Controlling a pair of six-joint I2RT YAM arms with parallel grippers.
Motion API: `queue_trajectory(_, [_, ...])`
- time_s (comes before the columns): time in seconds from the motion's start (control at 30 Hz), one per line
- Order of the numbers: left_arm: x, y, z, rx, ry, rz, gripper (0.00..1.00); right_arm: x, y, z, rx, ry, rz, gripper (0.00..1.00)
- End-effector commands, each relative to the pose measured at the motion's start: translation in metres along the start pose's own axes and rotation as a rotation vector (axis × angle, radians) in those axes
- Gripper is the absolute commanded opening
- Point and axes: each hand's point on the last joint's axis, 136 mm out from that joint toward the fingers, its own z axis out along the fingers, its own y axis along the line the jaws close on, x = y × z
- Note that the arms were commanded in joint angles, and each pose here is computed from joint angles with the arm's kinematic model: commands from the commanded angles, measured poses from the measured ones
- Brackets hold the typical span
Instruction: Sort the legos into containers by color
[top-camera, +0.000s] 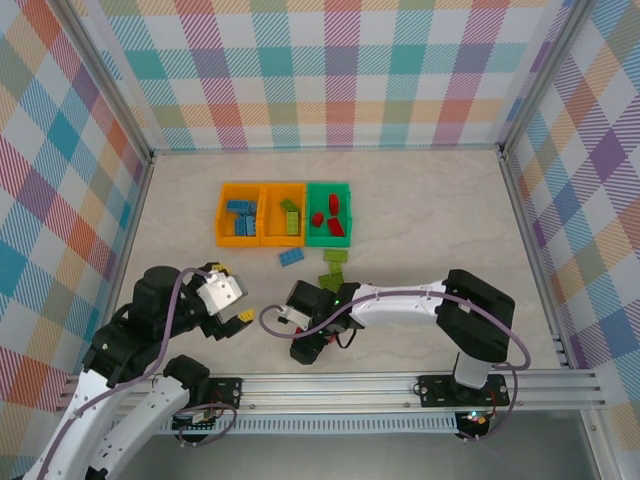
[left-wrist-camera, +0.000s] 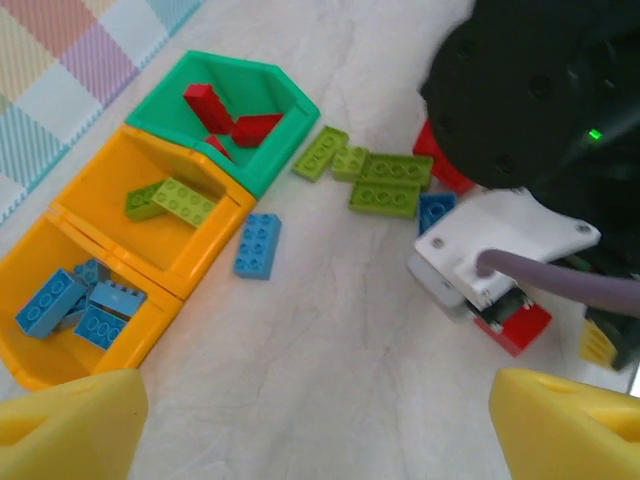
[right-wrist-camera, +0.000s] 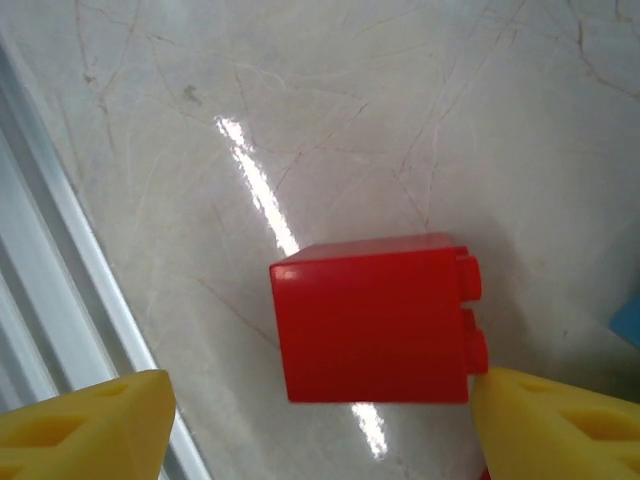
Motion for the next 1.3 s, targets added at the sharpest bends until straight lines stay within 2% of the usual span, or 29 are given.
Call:
queue_trajectory(0.0, [0.015,-0.017,0.0,0.065,0.027,0.041,0.91,-0.018,-0.002,0.007,0.023,-0.038,-0.035,0.71])
queue_trajectory(0.13, [0.015,-0.021,0.001,0.066,-0.004,0.05,0.93,-0.02,-0.006,0.014,0.039,-0.032,-0.026,0.58])
queue_trajectory(0.2, [0.015,-0.022,0.0,0.068,-0.013,0.059,0.93,-0.021,-0.007,0.011,0.051,-0.044,-0.019,0.49])
queue_trajectory(0.33, [0.015,-0.025,0.0,0.069,-0.036,0.086,0.94,-0.031,-0.005,-0.009,0.031,-0.134,-0.005,0.31])
queue_trajectory(0.5, [-0.007,-0.029,-0.002,0.101,-0.15,0.078,0.96,-0.059,-0.015,-0.068,-0.016,-0.339,0.085,0.31])
queue_trajectory(0.63, [-0.041,-0.029,0.003,0.154,-0.307,-0.004,0.98,-0.091,-0.055,-0.115,0.034,-0.517,0.161,0.32])
queue_trajectory(0.7, [-0.062,-0.019,0.012,0.16,-0.408,-0.106,1.0,-0.107,-0.09,-0.131,0.081,-0.566,0.208,0.32])
queue_trajectory(0.8, [-0.081,0.012,0.024,0.092,-0.463,-0.318,1.0,-0.126,-0.14,-0.145,0.184,-0.583,0.258,0.32])
queue_trajectory(0.97, [-0.07,0.054,0.044,-0.057,-0.368,-0.639,1.0,-0.143,-0.22,-0.145,0.372,-0.568,0.353,0.32])
queue_trajectory(1.13, [-0.05,0.066,0.052,-0.13,-0.306,-0.838,1.0,-0.154,-0.277,-0.131,0.48,-0.522,0.431,0.33])
queue_trajectory(1.2, [-0.035,0.075,0.051,-0.21,-0.275,-0.953,1.0,-0.156,-0.29,-0.126,0.481,-0.511,0.473,0.39])
queue_trajectory(1.27, [-0.018,0.078,0.052,-0.266,-0.232,-1.042,1.0,-0.159,-0.293,-0.124,0.467,-0.507,0.498,0.52])
